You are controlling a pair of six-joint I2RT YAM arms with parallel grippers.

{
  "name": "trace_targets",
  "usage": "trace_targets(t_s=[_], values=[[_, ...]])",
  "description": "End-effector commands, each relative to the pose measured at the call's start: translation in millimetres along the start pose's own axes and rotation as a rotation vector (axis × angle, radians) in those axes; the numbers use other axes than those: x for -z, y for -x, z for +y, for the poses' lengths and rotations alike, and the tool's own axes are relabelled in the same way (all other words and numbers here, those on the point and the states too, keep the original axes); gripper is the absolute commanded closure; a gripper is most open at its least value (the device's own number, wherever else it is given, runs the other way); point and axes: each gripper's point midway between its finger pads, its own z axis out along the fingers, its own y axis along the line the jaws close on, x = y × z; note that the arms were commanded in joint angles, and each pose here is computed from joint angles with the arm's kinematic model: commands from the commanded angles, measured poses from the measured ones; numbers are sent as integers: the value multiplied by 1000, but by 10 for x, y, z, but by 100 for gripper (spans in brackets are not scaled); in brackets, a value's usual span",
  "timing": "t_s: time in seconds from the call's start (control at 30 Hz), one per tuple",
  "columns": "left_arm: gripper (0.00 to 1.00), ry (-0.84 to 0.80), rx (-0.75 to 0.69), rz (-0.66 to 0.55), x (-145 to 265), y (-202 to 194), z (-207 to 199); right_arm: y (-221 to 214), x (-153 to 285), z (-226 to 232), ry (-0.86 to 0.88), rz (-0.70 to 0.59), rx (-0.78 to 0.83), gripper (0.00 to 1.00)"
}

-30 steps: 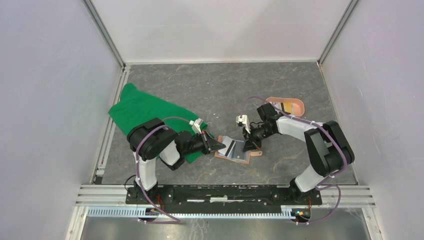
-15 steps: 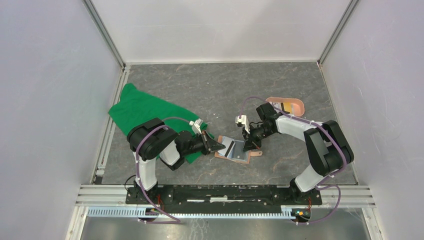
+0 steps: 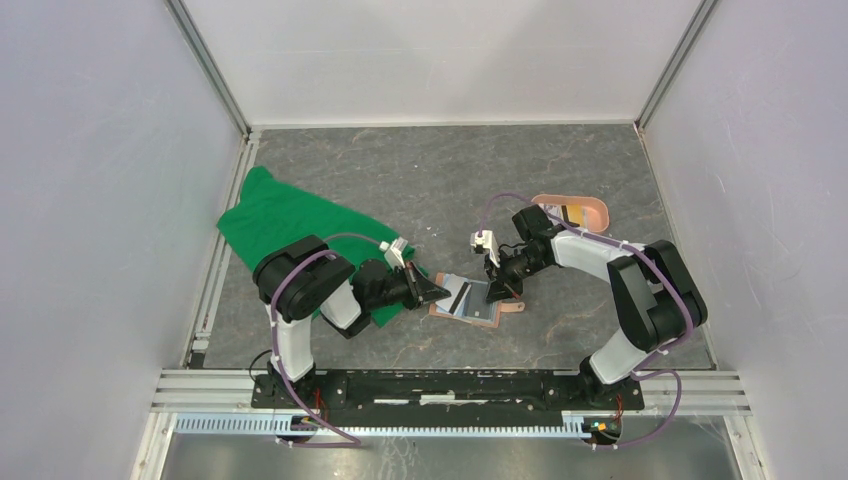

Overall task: Put the credit cards into the card holder
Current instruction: Insert the credit card into the card holder.

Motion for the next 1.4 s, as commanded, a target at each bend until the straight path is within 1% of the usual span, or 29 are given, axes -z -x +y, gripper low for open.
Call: trace_targets(t_s=[0.0, 0.57, 0.83, 1.07, 1.37], values=[[98, -3, -80, -11, -32, 51, -37, -101, -1, -64, -24, 59, 9, 100], [98, 15, -93, 19, -110, -40, -75, -84, 7, -55, -24, 57, 15, 100], [98, 16, -50, 23, -148, -101, -128, -75, 12, -55, -24, 53, 18, 100], [98, 32, -29, -21, -205, -109, -161, -72, 11, -51, -23, 53, 19, 100], [98, 60, -24, -136, -166, 10, -127, -70, 7, -44, -21, 52, 21, 100]])
